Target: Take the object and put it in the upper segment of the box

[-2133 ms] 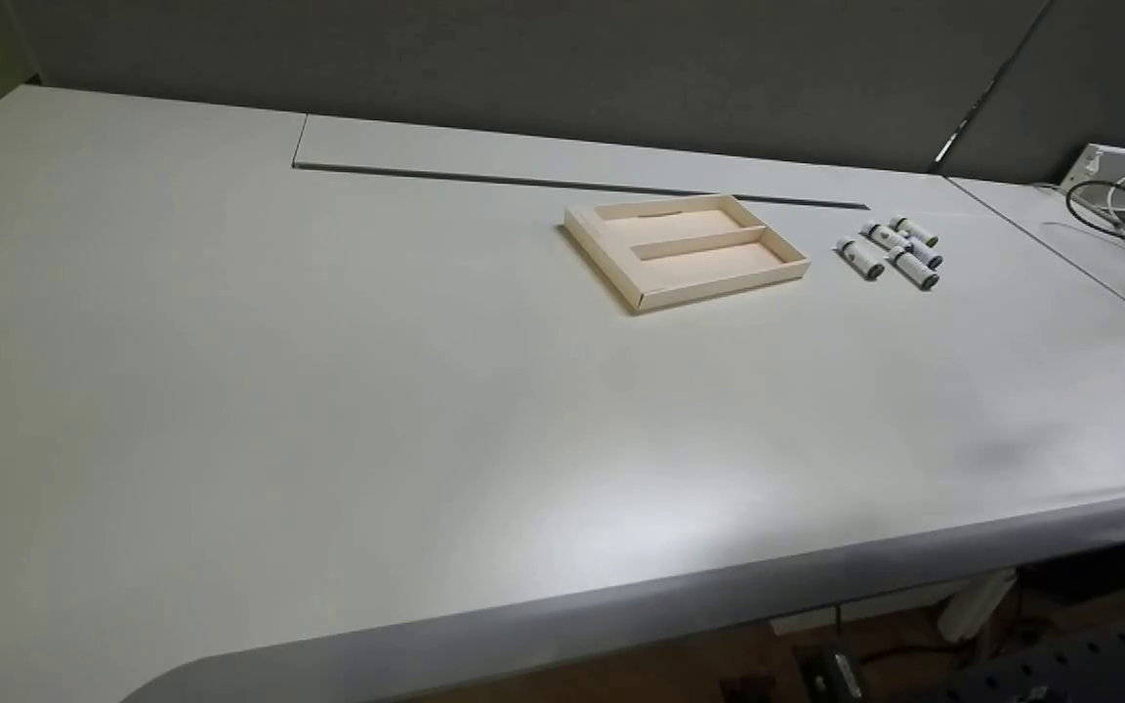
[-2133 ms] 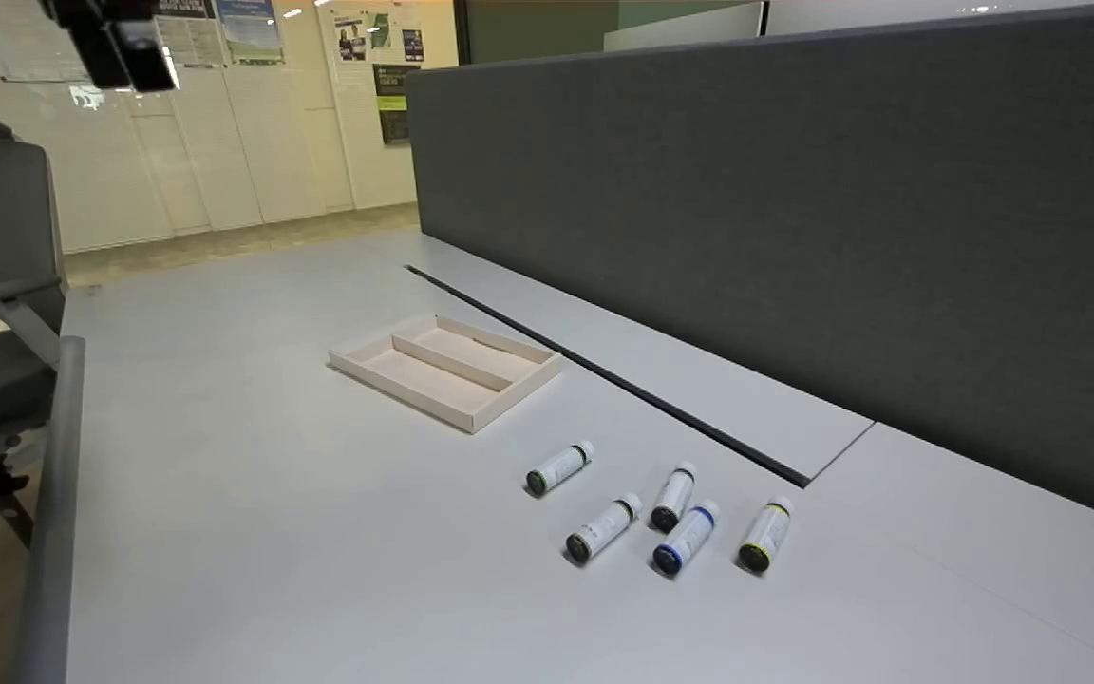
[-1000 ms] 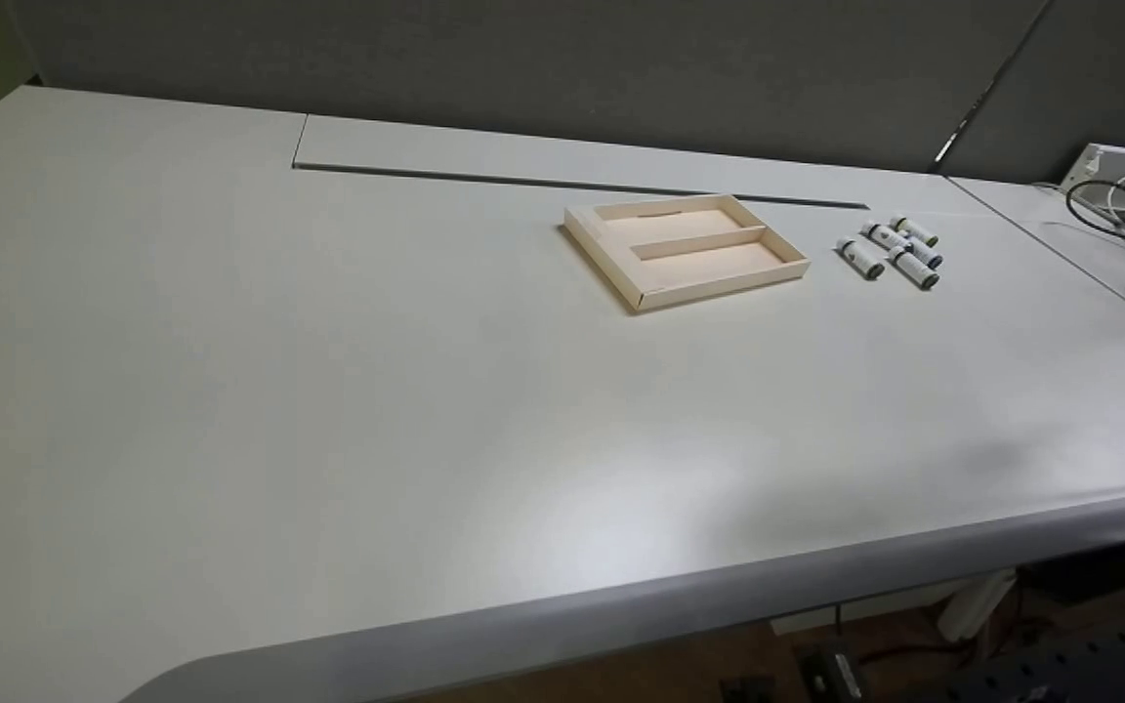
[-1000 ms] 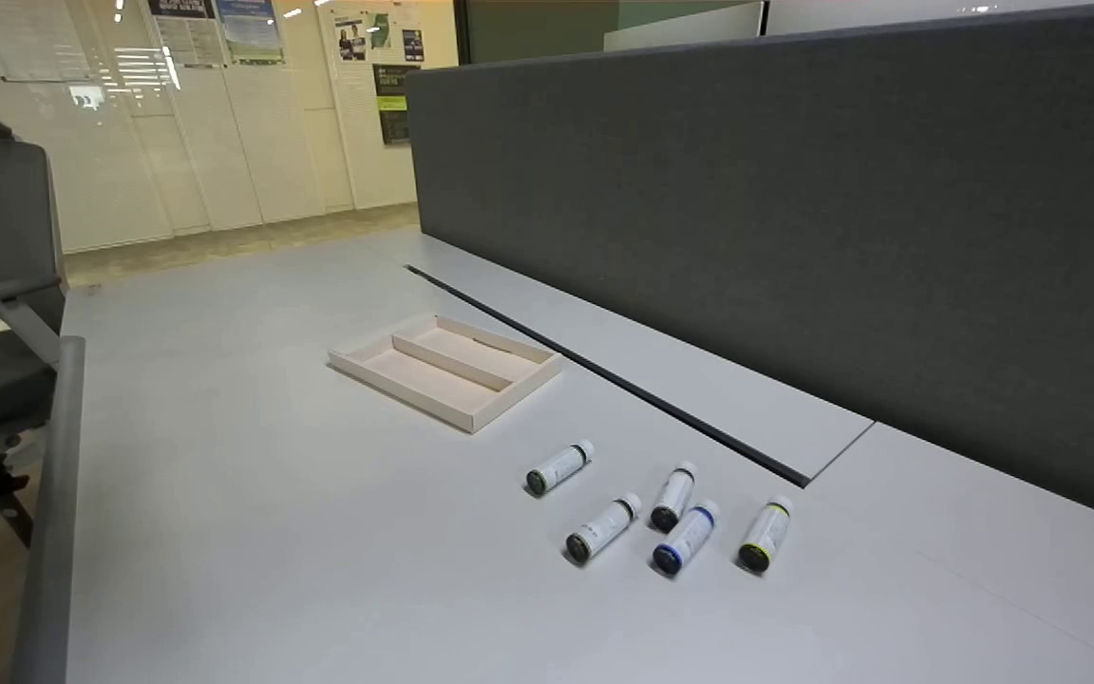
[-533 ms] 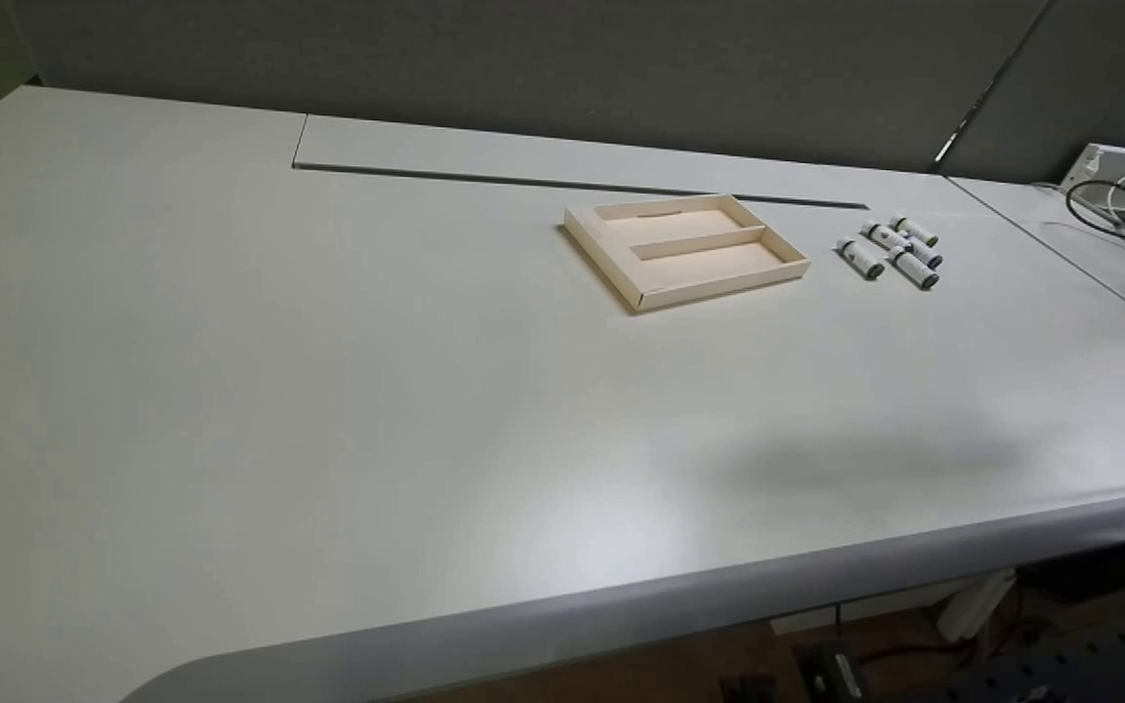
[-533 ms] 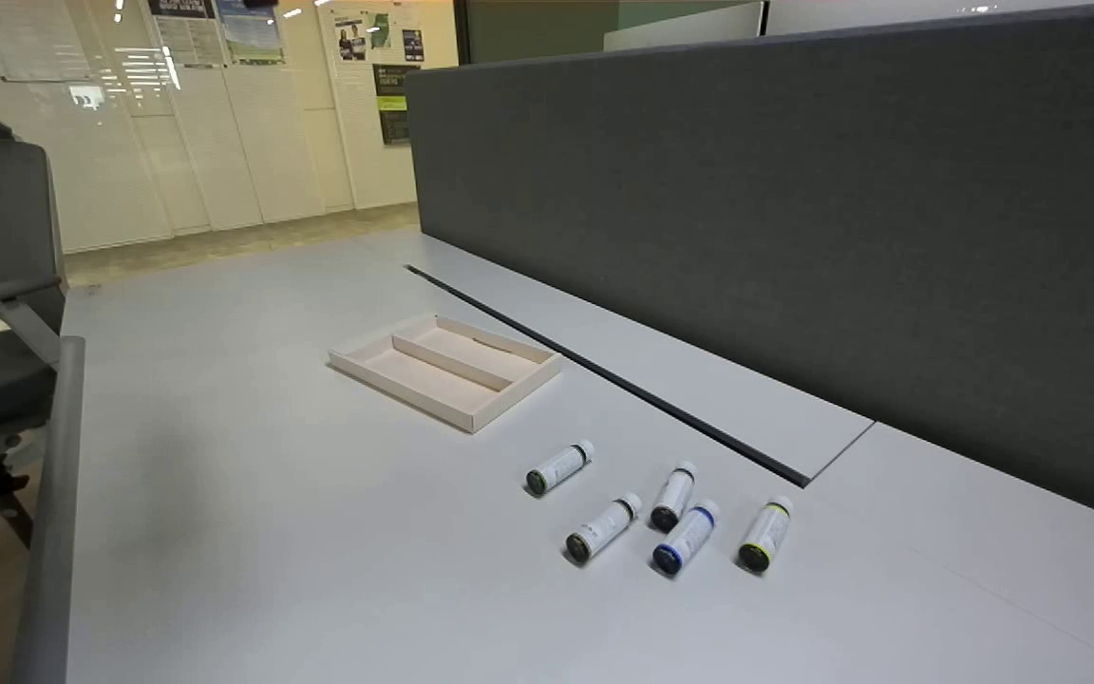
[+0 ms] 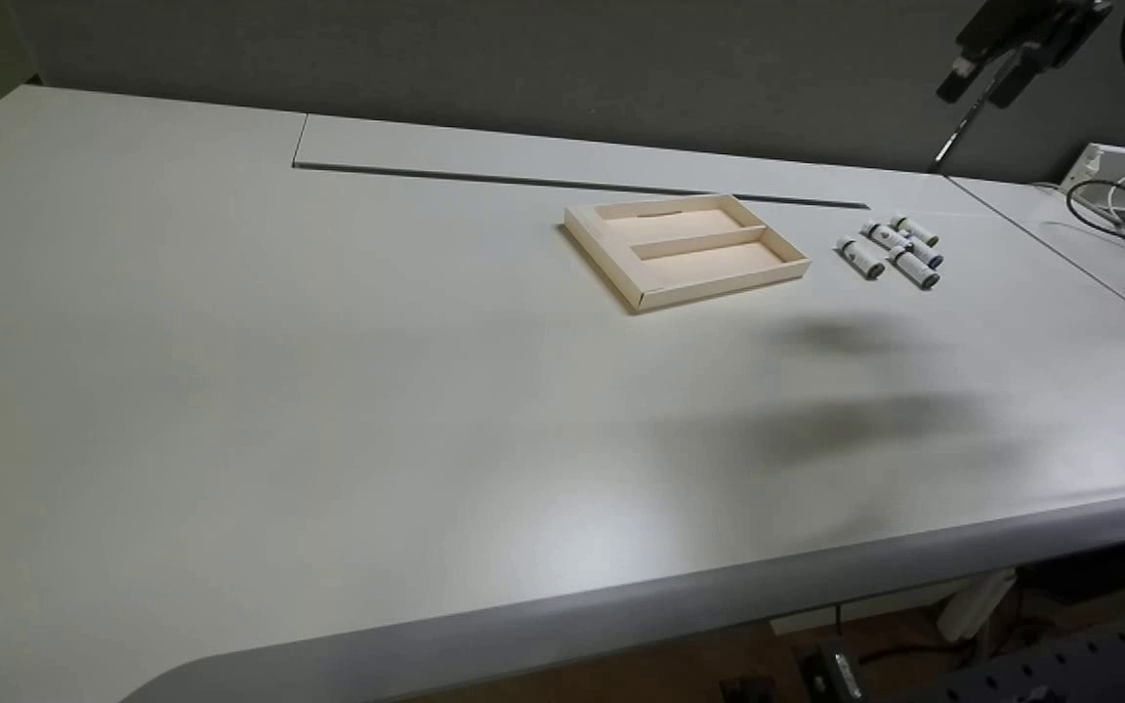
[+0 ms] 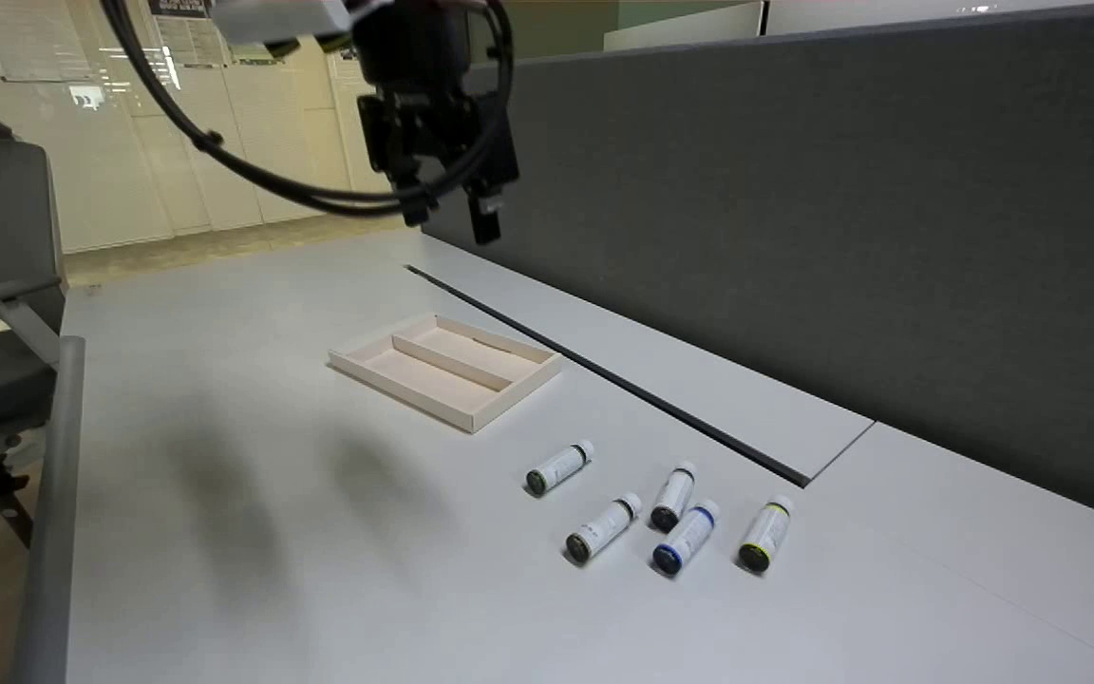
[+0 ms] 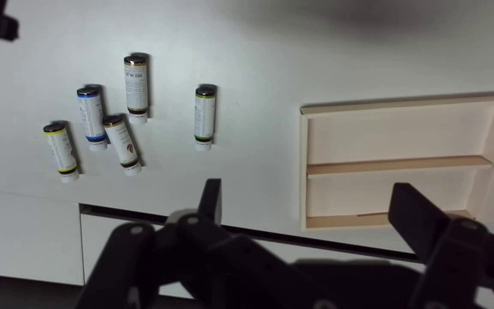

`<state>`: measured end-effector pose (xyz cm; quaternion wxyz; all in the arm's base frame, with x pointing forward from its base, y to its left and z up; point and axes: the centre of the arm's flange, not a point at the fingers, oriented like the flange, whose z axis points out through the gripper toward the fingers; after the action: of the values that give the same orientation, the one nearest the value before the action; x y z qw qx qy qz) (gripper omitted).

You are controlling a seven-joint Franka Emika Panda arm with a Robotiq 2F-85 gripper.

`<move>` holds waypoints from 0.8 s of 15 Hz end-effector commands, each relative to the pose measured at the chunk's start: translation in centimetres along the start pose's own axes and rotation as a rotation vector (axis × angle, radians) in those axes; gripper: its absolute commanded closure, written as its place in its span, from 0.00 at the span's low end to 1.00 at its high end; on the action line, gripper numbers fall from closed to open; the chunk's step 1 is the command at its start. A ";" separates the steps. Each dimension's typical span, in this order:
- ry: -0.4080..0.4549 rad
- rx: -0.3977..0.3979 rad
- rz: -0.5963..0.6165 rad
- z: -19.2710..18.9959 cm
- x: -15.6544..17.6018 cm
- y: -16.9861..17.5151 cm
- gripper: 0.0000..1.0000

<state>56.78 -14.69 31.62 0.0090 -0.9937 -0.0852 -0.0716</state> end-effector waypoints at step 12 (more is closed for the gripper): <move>-0.148 -0.022 0.114 9.2 3.4 6.9 0.00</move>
<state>62.61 -20.66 22.95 -0.0041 -0.9996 -0.0281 0.0018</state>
